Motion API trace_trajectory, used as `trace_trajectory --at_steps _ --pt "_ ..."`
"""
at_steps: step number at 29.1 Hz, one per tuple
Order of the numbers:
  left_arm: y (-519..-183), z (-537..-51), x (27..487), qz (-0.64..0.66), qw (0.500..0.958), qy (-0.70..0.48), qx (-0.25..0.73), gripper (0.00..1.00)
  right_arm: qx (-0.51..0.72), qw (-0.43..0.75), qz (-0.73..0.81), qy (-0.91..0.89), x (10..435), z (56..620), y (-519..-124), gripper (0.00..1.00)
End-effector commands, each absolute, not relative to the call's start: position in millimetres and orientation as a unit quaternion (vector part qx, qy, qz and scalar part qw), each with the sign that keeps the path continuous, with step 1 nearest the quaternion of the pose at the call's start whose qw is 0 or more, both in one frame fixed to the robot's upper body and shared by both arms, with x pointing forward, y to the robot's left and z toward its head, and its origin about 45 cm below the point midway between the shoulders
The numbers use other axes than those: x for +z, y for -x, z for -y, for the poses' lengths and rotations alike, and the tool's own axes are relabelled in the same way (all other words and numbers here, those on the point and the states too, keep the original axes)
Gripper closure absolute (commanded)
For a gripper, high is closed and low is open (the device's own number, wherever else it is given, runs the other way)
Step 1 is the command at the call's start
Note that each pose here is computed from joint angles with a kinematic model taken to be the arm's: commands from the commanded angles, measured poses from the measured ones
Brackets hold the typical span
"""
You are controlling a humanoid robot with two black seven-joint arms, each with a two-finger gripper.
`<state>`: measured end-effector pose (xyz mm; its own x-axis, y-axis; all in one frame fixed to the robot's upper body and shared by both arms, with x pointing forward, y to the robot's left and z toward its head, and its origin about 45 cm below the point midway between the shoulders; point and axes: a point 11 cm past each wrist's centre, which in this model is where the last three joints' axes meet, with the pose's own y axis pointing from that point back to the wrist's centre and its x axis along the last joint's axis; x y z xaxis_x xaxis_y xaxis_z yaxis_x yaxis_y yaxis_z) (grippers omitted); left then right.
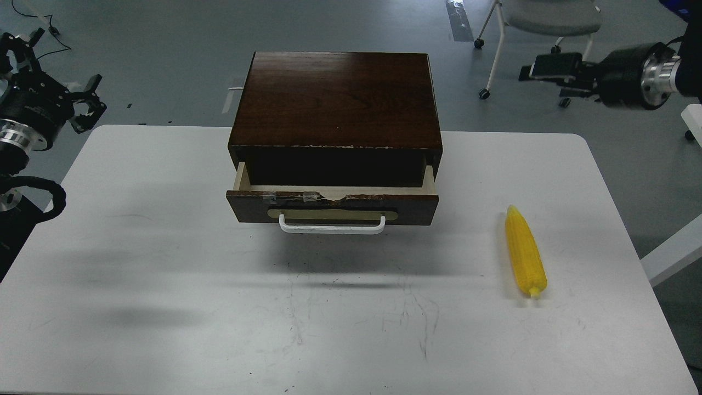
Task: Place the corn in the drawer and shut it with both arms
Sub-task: 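Move the right gripper toward the yellow corn cob on the table, then lower the right gripper over the corn cob and close on it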
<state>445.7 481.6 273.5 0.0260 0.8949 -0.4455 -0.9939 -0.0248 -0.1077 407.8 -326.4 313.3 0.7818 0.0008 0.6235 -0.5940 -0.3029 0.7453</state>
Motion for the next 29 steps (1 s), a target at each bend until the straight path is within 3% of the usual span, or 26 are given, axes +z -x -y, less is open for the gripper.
trace_trajectory --at_steps 1,10,16,24,29 --pt "-445 -485 275 -0.118 0.684 0.204 0.69 0.0 0.257 0.599 0.147 -0.744 280 324 -382 0.0" --pt "-444 -489 276 -0.116 0.681 0.202 0.694 0.0 0.242 0.634 0.083 -0.73 225 313 -359 0.05" --pt "-446 -486 276 -0.117 0.682 0.205 0.692 0.0 0.209 0.668 0.092 -0.708 197 331 -361 0.03" --pt "-445 -487 276 -0.117 0.681 0.206 0.693 0.0 0.179 0.674 0.104 -0.709 175 340 -361 0.01" --pt "-446 -488 282 -0.113 0.681 0.211 0.692 0.0 0.179 0.668 0.091 -0.717 165 326 -359 0.07"
